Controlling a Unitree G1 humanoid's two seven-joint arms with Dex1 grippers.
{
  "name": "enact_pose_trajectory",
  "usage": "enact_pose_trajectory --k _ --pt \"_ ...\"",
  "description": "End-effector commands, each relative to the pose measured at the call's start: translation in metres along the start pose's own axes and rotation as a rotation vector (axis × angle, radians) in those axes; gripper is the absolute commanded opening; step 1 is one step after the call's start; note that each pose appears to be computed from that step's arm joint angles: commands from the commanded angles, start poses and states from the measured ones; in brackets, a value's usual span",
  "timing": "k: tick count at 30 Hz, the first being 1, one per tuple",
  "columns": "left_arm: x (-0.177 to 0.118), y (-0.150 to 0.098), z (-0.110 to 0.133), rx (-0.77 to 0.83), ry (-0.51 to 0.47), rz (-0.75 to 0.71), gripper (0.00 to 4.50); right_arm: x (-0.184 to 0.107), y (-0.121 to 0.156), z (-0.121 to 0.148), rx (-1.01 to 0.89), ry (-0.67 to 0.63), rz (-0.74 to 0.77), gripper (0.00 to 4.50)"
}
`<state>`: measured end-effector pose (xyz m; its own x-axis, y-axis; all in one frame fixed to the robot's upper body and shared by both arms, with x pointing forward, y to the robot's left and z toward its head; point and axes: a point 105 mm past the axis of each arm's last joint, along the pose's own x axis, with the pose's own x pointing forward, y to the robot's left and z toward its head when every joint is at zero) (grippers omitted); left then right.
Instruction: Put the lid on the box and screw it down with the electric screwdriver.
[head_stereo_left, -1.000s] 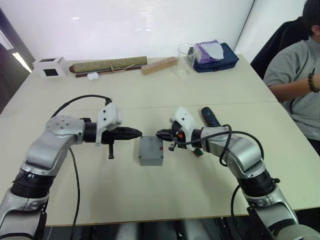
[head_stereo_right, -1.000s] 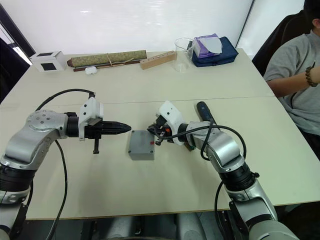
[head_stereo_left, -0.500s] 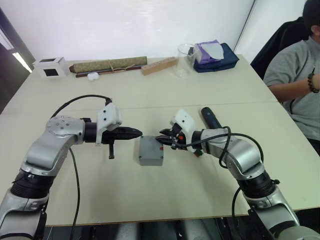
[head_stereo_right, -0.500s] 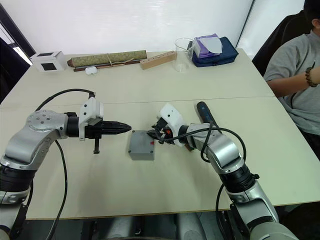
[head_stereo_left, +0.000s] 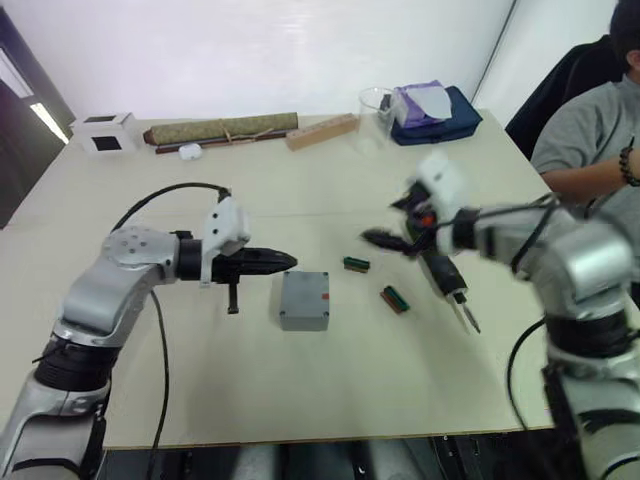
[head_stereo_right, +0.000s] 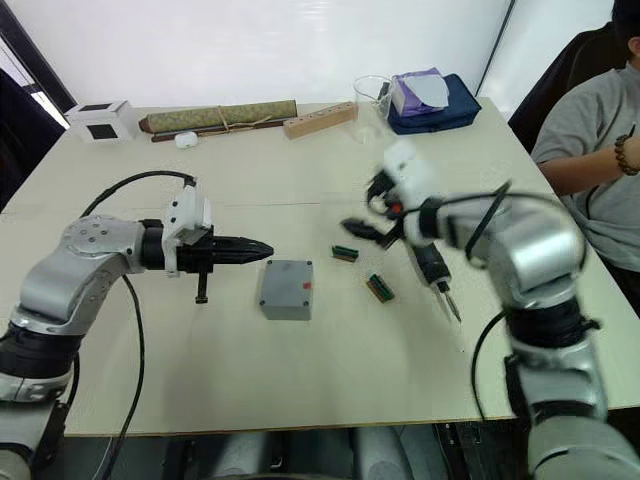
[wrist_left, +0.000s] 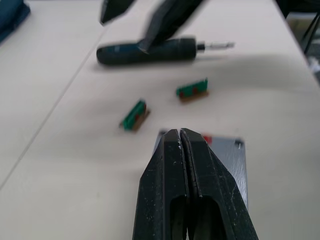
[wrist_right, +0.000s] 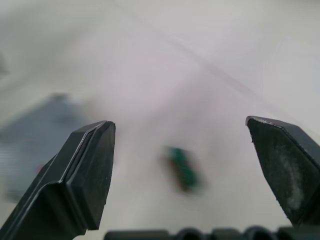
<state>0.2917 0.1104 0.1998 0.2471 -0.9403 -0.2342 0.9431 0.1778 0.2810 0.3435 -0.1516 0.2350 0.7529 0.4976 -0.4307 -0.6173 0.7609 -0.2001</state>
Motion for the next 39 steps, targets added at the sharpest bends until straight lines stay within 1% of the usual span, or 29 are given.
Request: enact_pose_trajectory --k 1,2,4,7,9,13,19,24,27,30,32,36,39 --pt "0.005 -0.004 0.017 0.053 -0.05 -0.027 0.0 -0.014 -0.024 -0.01 0.061 0.152 -0.082 4.46" --pt "0.008 -0.005 0.017 0.06 -0.062 -0.033 0.0 -0.015 -0.027 -0.02 0.106 0.253 -0.073 4.46" --pt "0.014 -0.006 0.018 0.072 -0.079 -0.038 0.0 -0.019 -0.032 -0.035 0.174 0.39 -0.066 4.46" --pt "0.021 -0.008 0.018 0.086 -0.09 -0.032 0.0 -0.02 -0.037 -0.05 0.212 0.515 -0.064 4.46" --pt "0.02 -0.008 0.02 0.09 -0.105 -0.023 0.0 -0.014 -0.04 -0.06 0.262 0.586 -0.057 4.46" --pt "0.025 -0.011 0.023 0.093 -0.127 -0.017 0.0 -0.008 -0.043 -0.073 0.302 0.659 -0.046 4.46" --pt "0.025 -0.014 0.022 0.089 -0.132 -0.001 0.0 0.014 -0.033 -0.09 0.295 0.754 0.006 4.46" --pt "0.02 -0.014 0.02 0.092 -0.121 0.014 0.0 0.034 -0.028 -0.098 0.271 0.78 0.029 4.46" --pt "0.019 -0.013 0.021 0.097 -0.118 0.027 0.0 0.04 -0.026 -0.101 0.243 0.796 0.046 3.84" --pt "0.019 -0.012 0.022 0.101 -0.116 0.036 0.0 0.043 -0.028 -0.102 0.236 0.801 0.05 2.76" --pt "0.018 -0.012 0.021 0.101 -0.111 0.042 0.0 0.045 -0.028 -0.1 0.241 0.798 0.051 2.17" --pt "0.015 -0.014 0.019 0.097 -0.1 0.046 0.0 0.04 -0.036 -0.086 0.284 0.759 0.015 2.13" --pt "0.01 -0.015 0.014 0.091 -0.064 0.043 0.0 0.03 -0.044 -0.06 0.298 0.659 0.002 2.13"
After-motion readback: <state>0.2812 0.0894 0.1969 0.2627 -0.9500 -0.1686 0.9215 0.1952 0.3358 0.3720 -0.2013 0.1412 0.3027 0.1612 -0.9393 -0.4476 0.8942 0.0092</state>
